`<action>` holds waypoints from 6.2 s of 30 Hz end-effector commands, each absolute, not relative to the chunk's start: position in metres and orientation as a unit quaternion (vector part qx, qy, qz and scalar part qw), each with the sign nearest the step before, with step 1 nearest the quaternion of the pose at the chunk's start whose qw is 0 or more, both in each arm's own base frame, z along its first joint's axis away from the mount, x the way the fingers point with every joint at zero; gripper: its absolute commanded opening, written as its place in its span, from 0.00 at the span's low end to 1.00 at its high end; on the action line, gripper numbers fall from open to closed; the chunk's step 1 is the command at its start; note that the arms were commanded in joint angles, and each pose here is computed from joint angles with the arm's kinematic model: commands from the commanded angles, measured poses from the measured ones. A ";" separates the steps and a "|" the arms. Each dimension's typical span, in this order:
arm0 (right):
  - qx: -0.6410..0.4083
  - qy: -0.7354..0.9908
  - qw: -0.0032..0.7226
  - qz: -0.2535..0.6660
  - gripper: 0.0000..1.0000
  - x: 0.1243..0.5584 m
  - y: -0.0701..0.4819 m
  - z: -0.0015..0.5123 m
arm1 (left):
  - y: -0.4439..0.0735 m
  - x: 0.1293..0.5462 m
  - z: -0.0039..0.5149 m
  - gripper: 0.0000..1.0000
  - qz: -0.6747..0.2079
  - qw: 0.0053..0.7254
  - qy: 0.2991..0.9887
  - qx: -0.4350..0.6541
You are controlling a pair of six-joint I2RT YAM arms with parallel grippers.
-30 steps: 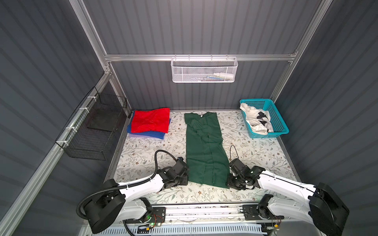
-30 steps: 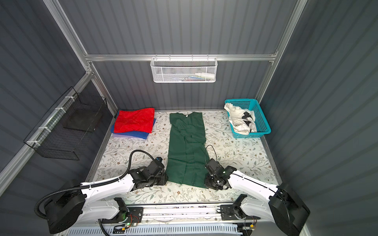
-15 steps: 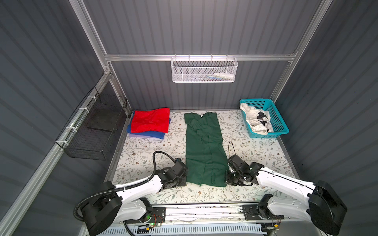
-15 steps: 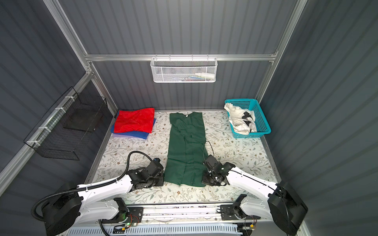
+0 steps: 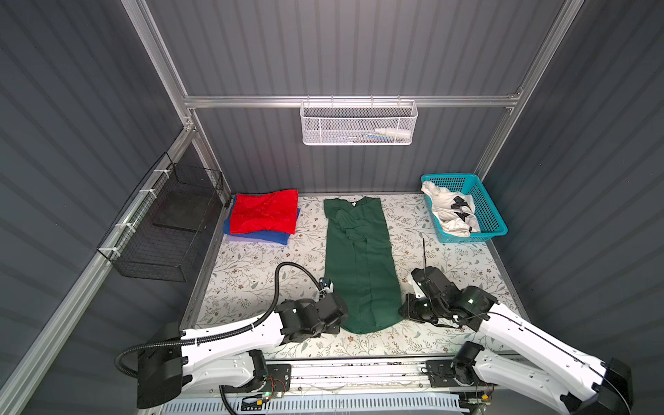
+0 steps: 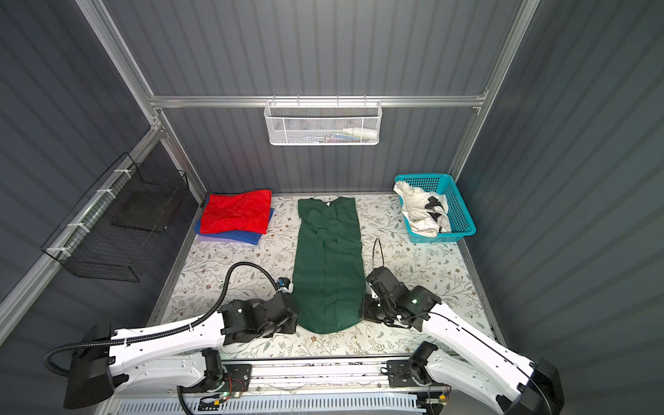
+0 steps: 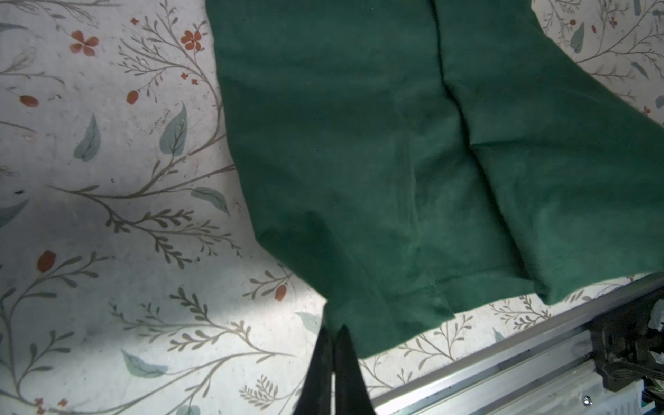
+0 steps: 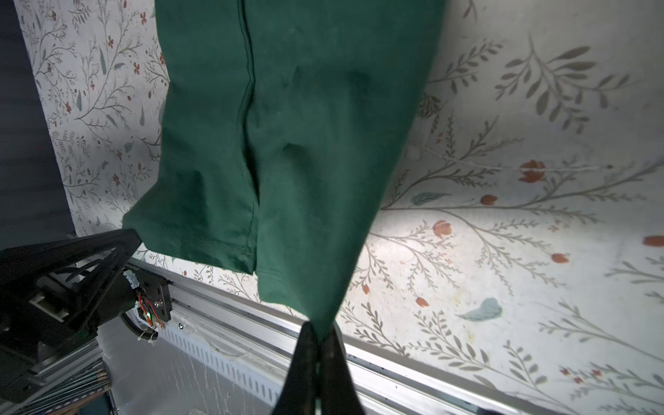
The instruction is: Fold and stack the t-shirts
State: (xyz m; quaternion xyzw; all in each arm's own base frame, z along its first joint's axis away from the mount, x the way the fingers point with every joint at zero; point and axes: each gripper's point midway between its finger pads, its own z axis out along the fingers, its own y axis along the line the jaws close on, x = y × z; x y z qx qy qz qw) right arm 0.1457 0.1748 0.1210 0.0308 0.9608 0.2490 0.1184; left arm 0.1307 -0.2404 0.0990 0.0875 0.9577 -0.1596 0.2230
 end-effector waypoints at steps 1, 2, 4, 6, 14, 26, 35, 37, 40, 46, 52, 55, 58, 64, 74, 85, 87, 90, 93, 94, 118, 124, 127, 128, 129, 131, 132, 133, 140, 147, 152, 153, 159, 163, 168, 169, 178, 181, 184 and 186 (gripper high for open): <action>0.023 0.965 0.103 0.238 0.00 0.133 0.167 0.125 | -0.238 0.127 0.113 0.00 -0.146 0.248 0.956 0.055; 0.021 0.966 0.101 0.236 0.00 0.132 0.166 0.125 | -0.243 0.124 0.114 0.00 -0.148 0.250 0.955 0.059; 0.018 0.967 0.098 0.235 0.00 0.130 0.165 0.128 | -0.253 0.117 0.114 0.00 -0.143 0.251 0.955 0.067; 0.017 0.966 0.096 0.241 0.00 0.127 0.165 0.131 | -0.262 0.110 0.115 0.00 -0.134 0.253 0.955 0.078; 0.030 0.962 0.107 0.251 0.00 0.121 0.158 0.138 | -0.251 0.110 0.136 0.00 -0.130 0.289 0.947 0.058; 0.038 0.952 0.134 0.273 0.00 0.137 0.169 0.142 | -0.246 0.133 0.175 0.00 -0.160 0.353 0.921 0.029; 0.038 0.942 0.193 0.271 0.00 0.182 0.179 0.171 | -0.252 0.179 0.201 0.00 -0.174 0.370 0.912 0.007; 0.045 0.940 0.203 0.270 0.00 0.196 0.177 0.174 | -0.250 0.191 0.210 0.00 -0.166 0.383 0.909 0.005; 0.060 0.933 0.205 0.288 0.00 0.219 0.173 0.179 | -0.241 0.212 0.222 0.00 -0.162 0.399 0.903 -0.013; 0.063 0.935 0.202 0.285 0.00 0.253 0.168 0.184 | -0.246 0.242 0.216 0.00 -0.146 0.380 0.913 -0.011; 0.085 0.943 0.177 0.268 0.00 0.284 0.160 0.161 | -0.247 0.272 0.196 0.00 -0.120 0.354 0.927 -0.017; 0.092 0.941 0.167 0.281 0.00 0.297 0.162 0.158 | -0.244 0.287 0.185 0.00 -0.128 0.337 0.932 -0.028; 0.094 0.941 0.159 0.283 0.00 0.312 0.162 0.152 | -0.245 0.302 0.173 0.00 -0.124 0.321 0.939 -0.027; 0.103 0.942 0.135 0.289 0.00 0.340 0.160 0.133 | -0.238 0.336 0.150 0.00 -0.129 0.293 0.946 -0.045; 0.110 0.951 0.099 0.271 0.00 0.386 0.151 0.096 | -0.231 0.387 0.099 0.00 -0.129 0.244 0.959 -0.059; 0.125 0.942 0.059 0.305 0.00 0.405 0.147 0.080 | -0.241 0.421 0.077 0.00 -0.138 0.215 0.966 -0.039; 0.131 0.940 0.056 0.310 0.01 0.406 0.146 0.079 | -0.242 0.424 0.080 0.00 -0.139 0.220 0.965 -0.035; 0.136 0.939 0.056 0.312 0.01 0.408 0.143 0.080 | -0.240 0.429 0.088 0.00 -0.137 0.232 0.963 -0.033; 0.137 0.939 0.059 0.311 0.06 0.410 0.141 0.080 | -0.240 0.431 0.093 0.00 -0.135 0.239 0.961 -0.034; 0.139 0.939 0.058 0.308 0.08 0.410 0.141 0.078 | -0.239 0.431 0.093 0.00 -0.134 0.240 0.961 -0.034; 0.164 0.953 0.090 0.239 0.92 0.384 0.102 0.082 | -0.185 0.367 0.096 1.00 -0.105 0.245 0.963 -0.049; 0.181 0.945 0.077 0.260 0.77 0.332 0.108 0.068 | -0.186 0.323 0.089 0.97 -0.161 0.231 0.958 -0.058; 0.186 0.937 0.065 0.288 0.74 0.313 0.117 0.063 | -0.194 0.304 0.096 0.94 -0.197 0.248 0.948 -0.046; 0.187 0.935 0.063 0.295 0.73 0.309 0.119 0.062 | -0.193 0.299 0.093 0.93 -0.200 0.243 0.948 -0.049; 0.187 0.932 0.058 0.304 0.72 0.305 0.123 0.062 | -0.192 0.294 0.090 0.90 -0.201 0.236 0.949 -0.053; 0.187 0.931 0.046 0.309 0.70 0.298 0.127 0.058 | -0.193 0.285 0.080 0.85 -0.206 0.218 0.952 -0.059; 0.186 0.932 0.041 0.308 0.69 0.295 0.128 0.054 | -0.197 0.282 0.076 0.83 -0.214 0.212 0.952 -0.061; 0.187 0.933 0.037 0.306 0.65 0.292 0.129 0.051 | -0.202 0.279 0.071 0.82 -0.221 0.207 0.951 -0.061; 0.190 0.931 0.026 0.310 0.56 0.285 0.135 0.036 | -0.226 0.269 0.049 0.78 -0.241 0.172 0.954 -0.045; 0.191 0.934 0.016 0.302 0.54 0.276 0.141 0.022 | -0.229 0.268 0.035 0.73 -0.238 0.163 0.956 -0.049; 0.193 0.932 0.003 0.306 0.49 0.273 0.147 0.013 | -0.227 0.266 0.023 0.64 -0.227 0.152 0.960 -0.058; 0.192 0.933 0.001 0.305 0.49 0.273 0.148 0.011 | -0.227 0.266 0.022 0.63 -0.226 0.151 0.960 -0.059; 0.196 0.933 -0.001 0.302 0.45 0.272 0.148 0.006 | -0.230 0.264 0.011 0.54 -0.225 0.136 0.963 -0.066; 0.195 0.935 -0.001 0.298 0.39 0.274 0.148 0.003 | -0.235 0.261 -0.001 0.46 -0.227 0.115 0.964 -0.070; 0.191 0.939 -0.003 0.286 0.22 0.276 0.145 -0.003 | -0.237 0.260 -0.006 0.27 -0.225 0.109 0.966 -0.069; 0.189 0.939 -0.006 0.289 0.19 0.276 0.147 -0.003 | -0.237 0.261 -0.005 0.22 -0.223 0.109 0.966 -0.068; 0.167 0.948 0.007 0.270 0.01 0.274 0.140 0.008 | -0.234 0.264 0.001 0.00 -0.203 0.112 0.971 -0.058; 0.157 0.951 0.010 0.265 0.00 0.271 0.138 0.016 | -0.233 0.266 0.007 0.00 -0.203 0.117 0.970 -0.058; 0.148 0.953 0.020 0.262 0.00 0.273 0.136 0.027 | -0.233 0.267 0.018 0.00 -0.207 0.125 0.969 -0.057; 0.136 0.951 0.023 0.277 0.00 0.273 0.141 0.039 | -0.233 0.269 0.034 0.00 -0.213 0.136 0.965 -0.063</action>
